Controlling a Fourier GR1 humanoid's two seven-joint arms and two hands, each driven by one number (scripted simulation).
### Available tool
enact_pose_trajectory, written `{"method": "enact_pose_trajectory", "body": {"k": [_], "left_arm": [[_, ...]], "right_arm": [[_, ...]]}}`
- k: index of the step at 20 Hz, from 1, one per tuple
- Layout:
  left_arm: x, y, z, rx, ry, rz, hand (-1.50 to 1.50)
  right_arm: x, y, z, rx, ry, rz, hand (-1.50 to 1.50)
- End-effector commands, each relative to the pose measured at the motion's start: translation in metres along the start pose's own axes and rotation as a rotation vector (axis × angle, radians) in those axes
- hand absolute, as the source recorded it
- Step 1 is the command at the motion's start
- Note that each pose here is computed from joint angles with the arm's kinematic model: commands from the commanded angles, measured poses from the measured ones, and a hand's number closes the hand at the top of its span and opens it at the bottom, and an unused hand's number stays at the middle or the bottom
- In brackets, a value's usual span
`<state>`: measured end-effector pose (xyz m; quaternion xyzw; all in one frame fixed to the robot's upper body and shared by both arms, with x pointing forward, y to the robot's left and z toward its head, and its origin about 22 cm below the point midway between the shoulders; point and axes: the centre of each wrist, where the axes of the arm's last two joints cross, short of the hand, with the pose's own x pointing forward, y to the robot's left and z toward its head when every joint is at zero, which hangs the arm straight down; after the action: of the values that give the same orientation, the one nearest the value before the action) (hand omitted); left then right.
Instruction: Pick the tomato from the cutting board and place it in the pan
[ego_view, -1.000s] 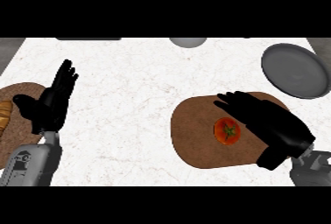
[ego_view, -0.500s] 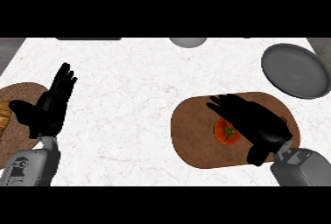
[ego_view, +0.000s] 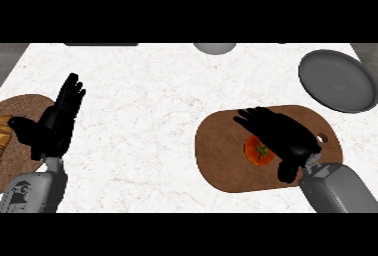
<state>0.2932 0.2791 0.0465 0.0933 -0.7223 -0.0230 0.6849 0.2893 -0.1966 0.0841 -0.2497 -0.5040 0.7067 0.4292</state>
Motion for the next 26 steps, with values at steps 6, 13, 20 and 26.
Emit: {"method": "enact_pose_trajectory", "body": {"k": [6, 13, 20, 26], "left_arm": [[0.012, 0.0, -0.007, 0.006, 0.011, 0.008, 0.0], [0.011, -0.013, 0.009, 0.008, 0.0, 0.007, 0.0], [0.01, -0.008, 0.0, -0.01, -0.013, 0.005, 0.0], [0.005, -0.021, -0.002, -0.053, -0.001, 0.023, 0.0]], "right_arm": [[0.008, 0.027, -0.011, 0.056, -0.138, 0.05, 1.5], [0.006, 0.013, -0.015, 0.023, -0.137, 0.051, 1.5], [0.006, 0.03, -0.06, 0.103, 0.433, -0.355, 1.5], [0.023, -0.024, -0.08, -0.236, 0.68, -0.372, 1.5]]}}
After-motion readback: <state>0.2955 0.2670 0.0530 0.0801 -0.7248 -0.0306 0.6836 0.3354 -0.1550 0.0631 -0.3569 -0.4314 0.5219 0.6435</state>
